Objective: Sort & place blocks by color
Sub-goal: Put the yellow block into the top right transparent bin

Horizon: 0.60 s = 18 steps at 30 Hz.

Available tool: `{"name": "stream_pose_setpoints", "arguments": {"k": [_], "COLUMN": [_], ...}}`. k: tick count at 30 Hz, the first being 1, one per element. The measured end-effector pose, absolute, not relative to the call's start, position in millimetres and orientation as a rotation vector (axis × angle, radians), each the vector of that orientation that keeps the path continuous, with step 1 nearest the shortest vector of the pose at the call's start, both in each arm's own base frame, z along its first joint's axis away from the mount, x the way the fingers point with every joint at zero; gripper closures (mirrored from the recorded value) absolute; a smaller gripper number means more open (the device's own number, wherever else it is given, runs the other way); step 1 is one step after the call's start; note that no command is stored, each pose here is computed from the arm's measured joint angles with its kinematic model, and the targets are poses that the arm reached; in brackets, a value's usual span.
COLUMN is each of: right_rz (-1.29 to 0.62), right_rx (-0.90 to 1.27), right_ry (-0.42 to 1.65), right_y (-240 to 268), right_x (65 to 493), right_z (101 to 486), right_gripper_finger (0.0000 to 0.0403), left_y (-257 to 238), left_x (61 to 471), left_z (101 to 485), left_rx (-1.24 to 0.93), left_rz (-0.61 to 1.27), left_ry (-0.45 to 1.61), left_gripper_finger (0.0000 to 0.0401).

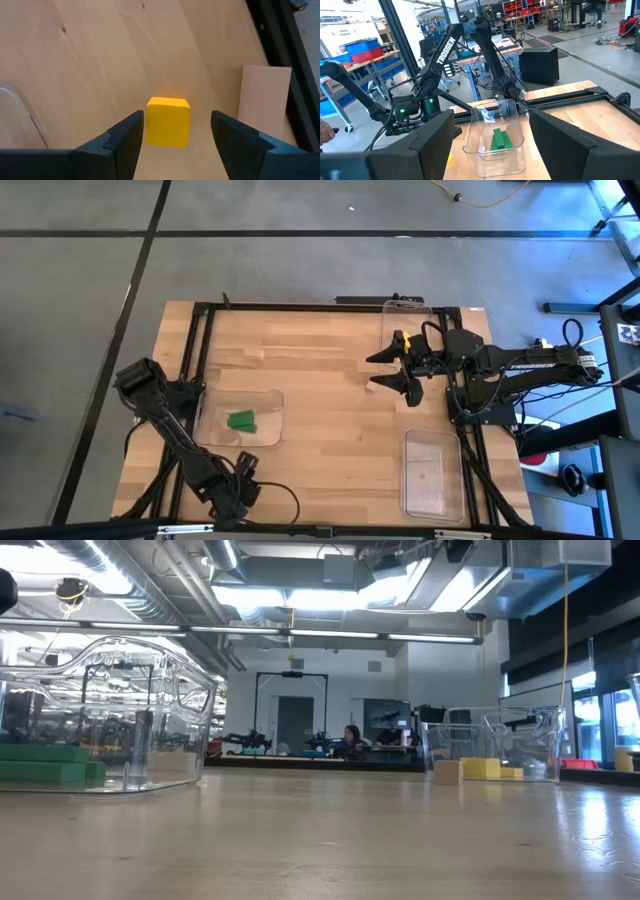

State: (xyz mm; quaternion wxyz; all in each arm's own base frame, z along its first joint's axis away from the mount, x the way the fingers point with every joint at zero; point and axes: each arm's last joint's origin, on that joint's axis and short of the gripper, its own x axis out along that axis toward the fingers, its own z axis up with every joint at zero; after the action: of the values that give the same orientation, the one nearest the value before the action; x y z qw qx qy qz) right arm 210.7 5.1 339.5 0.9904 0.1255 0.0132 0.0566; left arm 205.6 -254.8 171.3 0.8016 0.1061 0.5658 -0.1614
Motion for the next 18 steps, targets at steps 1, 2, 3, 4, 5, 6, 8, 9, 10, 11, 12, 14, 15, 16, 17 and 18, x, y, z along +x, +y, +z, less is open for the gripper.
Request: {"name": "stream_pose_setpoints", "arguments": {"k": [1,2,3,4,5,6,8,9,10,11,12,14,15,16,17,18], "right_rz": [0.113,0.113,0.113,0.113,0.113,0.113,0.113,0.113,0.113,0.113,0.113,0.113,0.113,0.113,0.113,0.113], "right_rx": [0.252,0.252,0.252,0.252,0.252,0.252,0.252,0.252,0.252,0.252,0.252,0.252,0.252,0.252,0.252,0.251], "right_ry": [0.026,0.026,0.026,0.026,0.027,0.027,0.027,0.027,0.027,0.027,0.027,0.027,0.027,0.027,0.027,0.027], "right_y": [5.1,5.1,5.1,5.1,5.1,5.1,5.1,5.1,5.1,5.2,5.1,5.1,5.1,5.1,5.1,5.1], "right_x": [210.7,210.7,210.7,210.7,210.7,210.7,210.7,210.7,210.7,210.7,210.7,210.7,210.7,210.7,210.7,210.7], "right_z": [339.5,339.5,339.5,339.5,339.5,339.4,339.4,339.4,339.4,339.4,339.4,339.4,339.4,339.4,339.4,339.4], "right_gripper_finger": [0.0141,0.0141,0.0141,0.0141,0.0141,0.0141,0.0141,0.0141,0.0141,0.0141,0.0141,0.0141,0.0141,0.0141,0.0141,0.0141], "left_y": [-254.8,-254.7,-254.5,-254.0,-253.7,-253.4,-252.7,-252.3,-251.6,-251.2,-251.2,-251.2,-251.2,-251.2,-251.3,-251.5], "left_x": [205.7,205.9,205.9,206.1,206.5,206.4,205.9,205.6,205.4,205.3,205.4,205.6,205.6,205.7,205.8,207.0], "left_z": [171.3,171.3,171.3,171.2,171.2,171.1,170.9,170.7,170.6,170.4,170.4,170.4,170.4,170.4,169.8,167.9], "left_rx": [0.232,0.235,0.239,0.240,0.240,0.241,0.248,0.251,0.255,0.258,0.259,0.258,0.258,0.258,0.259,0.258], "left_rz": [-0.346,-0.341,-0.337,-0.335,-0.334,-0.332,-0.329,-0.327,-0.324,-0.322,-0.321,-0.320,-0.320,-0.319,-0.319,-0.317], "left_ry": [1.210,1.205,1.203,1.204,1.205,1.207,1.215,1.219,1.223,1.226,1.224,1.222,1.222,1.222,1.223,1.225], "left_gripper_finger": [0.0177,0.0177,0.0177,0.0177,0.0177,0.0177,0.0177,0.0177,0.0177,0.0177,0.0177,0.0177,0.0177,0.0177,0.0177,0.0177]}}
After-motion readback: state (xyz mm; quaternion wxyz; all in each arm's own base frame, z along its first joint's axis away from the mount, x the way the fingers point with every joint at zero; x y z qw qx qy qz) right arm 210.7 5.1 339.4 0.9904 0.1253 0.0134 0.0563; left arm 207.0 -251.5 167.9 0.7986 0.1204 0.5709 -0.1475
